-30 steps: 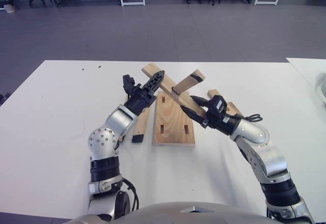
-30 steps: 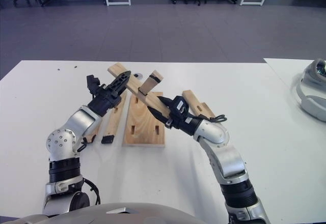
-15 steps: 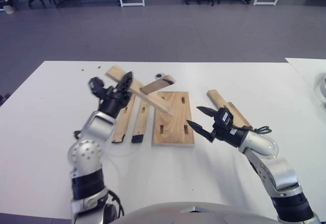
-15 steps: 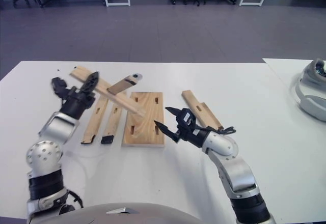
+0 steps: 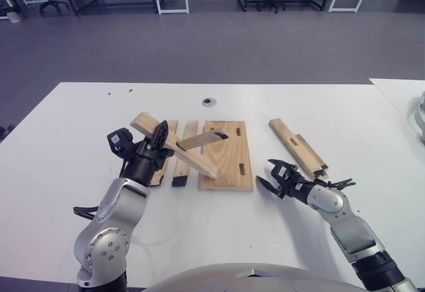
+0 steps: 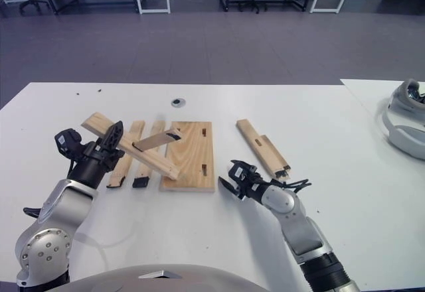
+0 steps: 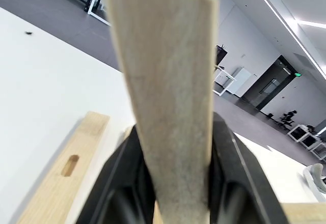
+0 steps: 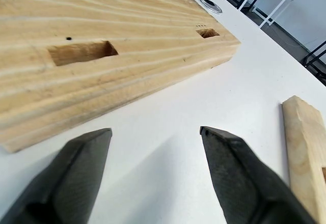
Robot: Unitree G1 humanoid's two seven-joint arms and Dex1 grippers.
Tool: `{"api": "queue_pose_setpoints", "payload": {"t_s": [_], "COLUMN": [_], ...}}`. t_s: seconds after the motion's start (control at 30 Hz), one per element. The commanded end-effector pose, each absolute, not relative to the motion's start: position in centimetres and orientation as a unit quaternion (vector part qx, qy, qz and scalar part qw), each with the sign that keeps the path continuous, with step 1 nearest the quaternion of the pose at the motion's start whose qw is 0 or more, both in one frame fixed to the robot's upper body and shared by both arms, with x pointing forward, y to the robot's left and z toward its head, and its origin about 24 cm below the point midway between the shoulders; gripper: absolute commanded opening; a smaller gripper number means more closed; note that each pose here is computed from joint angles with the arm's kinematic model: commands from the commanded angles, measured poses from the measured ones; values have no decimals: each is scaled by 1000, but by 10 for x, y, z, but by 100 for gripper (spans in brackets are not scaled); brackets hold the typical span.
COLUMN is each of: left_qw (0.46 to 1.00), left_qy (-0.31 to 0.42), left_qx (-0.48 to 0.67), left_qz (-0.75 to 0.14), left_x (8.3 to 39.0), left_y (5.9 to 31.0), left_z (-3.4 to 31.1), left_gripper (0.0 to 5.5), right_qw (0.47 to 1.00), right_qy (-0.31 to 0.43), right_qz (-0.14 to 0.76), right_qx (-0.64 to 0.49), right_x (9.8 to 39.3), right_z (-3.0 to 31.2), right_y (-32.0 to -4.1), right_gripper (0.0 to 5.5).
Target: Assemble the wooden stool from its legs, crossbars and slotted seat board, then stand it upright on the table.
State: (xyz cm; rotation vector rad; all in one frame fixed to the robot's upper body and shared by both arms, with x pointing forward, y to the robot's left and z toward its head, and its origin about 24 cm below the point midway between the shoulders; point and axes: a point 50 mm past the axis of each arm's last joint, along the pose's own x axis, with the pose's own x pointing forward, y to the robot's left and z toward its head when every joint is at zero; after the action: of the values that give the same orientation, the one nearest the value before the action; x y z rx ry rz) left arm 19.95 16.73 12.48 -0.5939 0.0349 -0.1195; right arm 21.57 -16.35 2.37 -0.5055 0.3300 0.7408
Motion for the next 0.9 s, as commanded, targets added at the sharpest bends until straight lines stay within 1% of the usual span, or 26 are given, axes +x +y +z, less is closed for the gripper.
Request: {"api": "queue_pose_setpoints", "payload": {"t_s": [0.03, 0.17, 0.27, 0.37, 0.47, 0.53, 0.63, 0.73, 0.83, 0.9], "left_qw": [969, 970, 981, 991, 992, 990, 987, 987, 987, 989], "left_qy": [35, 34, 50, 67, 89, 99, 100, 89, 76, 67], "left_qx": [-243, -241, -188, -102, -62, -73, -123, -136, -142, -122], "left_qz": [-10, 2, -11, -55, -67, -61, -28, -13, -15, -41], "left_x": [196, 196, 197, 196, 192, 191, 194, 194, 196, 199], "left_y": [174, 169, 159, 143, 134, 132, 136, 142, 146, 148], "left_z": [115, 113, 112, 115, 112, 112, 119, 129, 140, 147], "left_gripper": [102, 102, 102, 102, 102, 102, 102, 102, 102, 102], "right_qw": [883, 883, 887, 885, 872, 866, 862, 865, 869, 875], "right_qy": [178, 173, 155, 125, 146, 153, 144, 139, 140, 140], "right_qz": [367, 365, 367, 402, 410, 421, 436, 436, 429, 418], "right_qx": [-234, -239, -235, -198, -223, -221, -216, -206, -201, -201], "right_x": [210, 213, 217, 214, 215, 216, 220, 222, 223, 226], "right_z": [14, 16, 24, 36, 28, 24, 22, 23, 21, 21], "right_y": [-157, -159, -156, -143, -144, -139, -126, -122, -123, -126], "right_gripper": [323, 323, 323, 323, 323, 323, 323, 323, 323, 323]}}
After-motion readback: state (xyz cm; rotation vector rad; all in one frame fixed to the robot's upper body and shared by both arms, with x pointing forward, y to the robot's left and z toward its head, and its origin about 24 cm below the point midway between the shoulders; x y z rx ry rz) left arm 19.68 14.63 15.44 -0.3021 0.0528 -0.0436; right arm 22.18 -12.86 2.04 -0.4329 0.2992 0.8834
